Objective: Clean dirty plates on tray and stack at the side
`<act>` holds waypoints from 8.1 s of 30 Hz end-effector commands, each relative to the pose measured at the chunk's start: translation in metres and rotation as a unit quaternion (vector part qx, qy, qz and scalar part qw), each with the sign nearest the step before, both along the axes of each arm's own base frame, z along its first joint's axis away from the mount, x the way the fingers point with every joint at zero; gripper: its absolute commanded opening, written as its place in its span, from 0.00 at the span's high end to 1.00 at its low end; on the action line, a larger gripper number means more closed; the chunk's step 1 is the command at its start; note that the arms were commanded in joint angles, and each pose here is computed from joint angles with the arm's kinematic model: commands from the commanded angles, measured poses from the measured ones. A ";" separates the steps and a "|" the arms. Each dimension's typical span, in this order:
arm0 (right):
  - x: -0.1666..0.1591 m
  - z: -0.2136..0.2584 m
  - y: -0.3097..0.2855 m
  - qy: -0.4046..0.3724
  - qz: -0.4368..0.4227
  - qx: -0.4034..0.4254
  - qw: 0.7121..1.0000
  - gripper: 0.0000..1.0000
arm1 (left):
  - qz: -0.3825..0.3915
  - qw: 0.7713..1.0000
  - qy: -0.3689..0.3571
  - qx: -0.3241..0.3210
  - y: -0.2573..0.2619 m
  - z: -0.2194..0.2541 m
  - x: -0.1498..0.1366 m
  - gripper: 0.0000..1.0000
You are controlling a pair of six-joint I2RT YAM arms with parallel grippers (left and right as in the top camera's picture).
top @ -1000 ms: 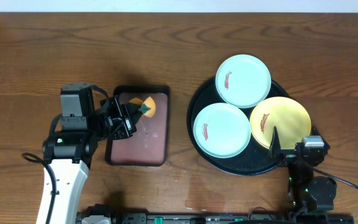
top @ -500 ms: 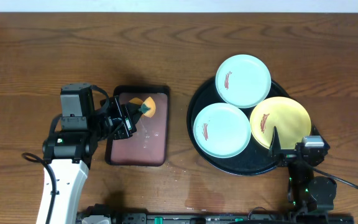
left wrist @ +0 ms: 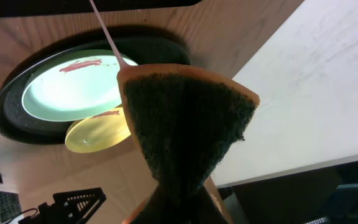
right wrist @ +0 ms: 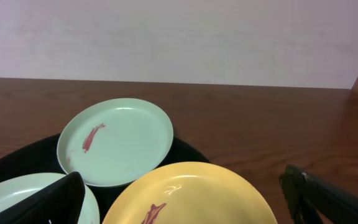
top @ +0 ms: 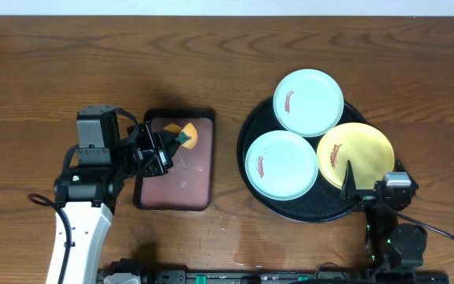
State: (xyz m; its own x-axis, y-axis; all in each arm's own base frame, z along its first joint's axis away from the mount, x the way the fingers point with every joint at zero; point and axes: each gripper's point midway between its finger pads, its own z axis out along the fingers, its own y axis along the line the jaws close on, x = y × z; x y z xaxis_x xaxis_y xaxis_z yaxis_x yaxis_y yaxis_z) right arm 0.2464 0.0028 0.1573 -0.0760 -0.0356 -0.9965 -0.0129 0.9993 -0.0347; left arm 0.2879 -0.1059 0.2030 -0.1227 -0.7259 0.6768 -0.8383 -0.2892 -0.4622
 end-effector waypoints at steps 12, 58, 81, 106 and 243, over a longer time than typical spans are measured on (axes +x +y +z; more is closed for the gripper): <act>0.000 -0.002 -0.002 0.001 -0.005 -0.004 1.000 0.01 | -0.004 1.000 -0.020 0.007 0.002 0.009 0.003 0.92; 0.000 -0.002 -0.002 0.001 -0.005 -0.004 1.000 0.01 | -0.024 0.988 -0.033 0.151 0.027 -0.024 0.002 0.92; 0.000 -0.002 -0.002 0.001 -0.005 -0.004 1.000 0.01 | -0.192 0.917 -0.189 0.293 0.028 -0.039 0.036 0.93; 0.000 -0.002 -0.002 0.001 -0.005 -0.004 1.000 0.01 | -0.224 0.936 -0.148 0.226 0.020 -0.071 0.035 0.93; 0.100 -0.068 0.094 0.452 0.175 0.034 0.874 0.52 | -0.513 0.657 -0.230 0.502 -0.190 -0.168 -0.002 0.93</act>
State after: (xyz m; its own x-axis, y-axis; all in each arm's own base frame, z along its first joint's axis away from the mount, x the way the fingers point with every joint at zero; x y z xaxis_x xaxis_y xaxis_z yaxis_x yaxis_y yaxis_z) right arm 0.3413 0.0840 0.1042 -0.8370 -0.0578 -0.5441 -0.2390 0.9332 0.2685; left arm 0.2850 -0.3000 0.0406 -0.9226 -0.1444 -0.3578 -0.0423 0.9596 -0.2781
